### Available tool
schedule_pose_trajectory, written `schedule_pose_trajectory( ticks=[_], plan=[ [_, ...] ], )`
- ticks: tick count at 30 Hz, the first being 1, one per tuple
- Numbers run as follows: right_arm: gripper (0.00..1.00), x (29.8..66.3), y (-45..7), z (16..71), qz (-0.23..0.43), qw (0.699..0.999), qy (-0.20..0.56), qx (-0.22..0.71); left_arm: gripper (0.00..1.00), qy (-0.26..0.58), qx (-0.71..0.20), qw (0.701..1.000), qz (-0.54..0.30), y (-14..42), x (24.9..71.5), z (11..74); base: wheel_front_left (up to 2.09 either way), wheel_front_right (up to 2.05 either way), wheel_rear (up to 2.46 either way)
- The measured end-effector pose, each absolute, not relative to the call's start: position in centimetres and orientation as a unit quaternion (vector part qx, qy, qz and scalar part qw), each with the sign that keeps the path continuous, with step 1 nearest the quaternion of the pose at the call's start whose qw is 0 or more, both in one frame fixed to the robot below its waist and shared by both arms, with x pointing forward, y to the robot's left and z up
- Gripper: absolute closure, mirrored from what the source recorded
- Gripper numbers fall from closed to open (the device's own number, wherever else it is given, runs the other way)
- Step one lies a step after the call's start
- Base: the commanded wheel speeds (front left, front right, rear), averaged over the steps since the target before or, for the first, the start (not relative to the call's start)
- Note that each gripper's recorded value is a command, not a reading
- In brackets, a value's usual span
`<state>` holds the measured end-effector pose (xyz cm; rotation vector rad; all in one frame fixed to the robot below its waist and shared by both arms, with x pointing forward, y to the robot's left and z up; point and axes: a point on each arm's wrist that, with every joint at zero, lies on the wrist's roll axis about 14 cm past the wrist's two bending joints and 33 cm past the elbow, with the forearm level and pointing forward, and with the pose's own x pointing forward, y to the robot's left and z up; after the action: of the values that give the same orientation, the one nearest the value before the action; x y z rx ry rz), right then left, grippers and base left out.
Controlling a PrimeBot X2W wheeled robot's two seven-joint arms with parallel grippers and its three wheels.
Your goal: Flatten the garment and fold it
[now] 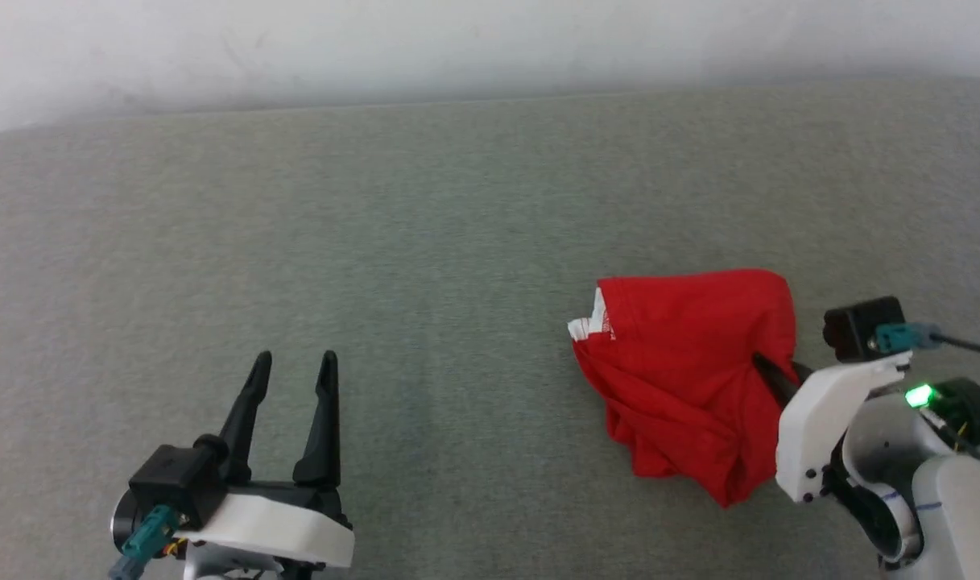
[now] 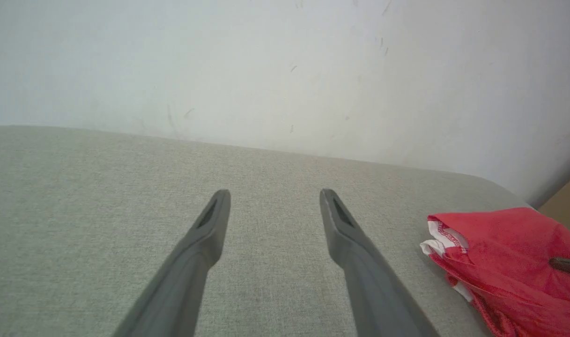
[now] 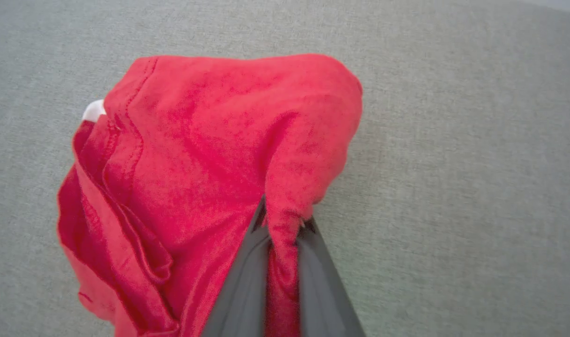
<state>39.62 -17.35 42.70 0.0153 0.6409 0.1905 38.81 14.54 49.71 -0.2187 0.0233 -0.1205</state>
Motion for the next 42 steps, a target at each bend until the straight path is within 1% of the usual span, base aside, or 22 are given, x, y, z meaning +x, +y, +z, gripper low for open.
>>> schedule_pose_trajectory(
  ticks=[10,20,28,34,42],
  plan=[
    [1.0,39.9,-21.9,44.8,0.06,0.948,0.306,-0.058,0.0,0.015,-0.108,0.986,-0.13,10.4,41.3,49.8,0.0,0.0,0.0],
    [1.0,39.8,-28.6,46.9,0.007,0.94,0.314,-0.132,0.0,0.013,-0.104,0.974,-0.2,6.1,43.5,49.8,0.0,0.0,0.0],
    [1.0,41.1,-32.5,47.1,-0.005,0.918,0.343,-0.2,0.0,0.018,-0.095,0.973,-0.209,5.6,45.5,48.7,0.0,0.0,0.0],
    [1.0,42.1,-36.1,47.6,-0.028,0.899,0.358,-0.252,0.0,0.015,-0.08,0.975,-0.206,6.1,47.3,48.2,0.0,0.0,0.0],
    [1.0,43.7,-39.3,47.0,-0.044,0.872,0.376,-0.31,0.0,0.004,-0.072,0.975,-0.209,6.2,49.3,47.8,0.0,0.0,0.0]
  ],
)
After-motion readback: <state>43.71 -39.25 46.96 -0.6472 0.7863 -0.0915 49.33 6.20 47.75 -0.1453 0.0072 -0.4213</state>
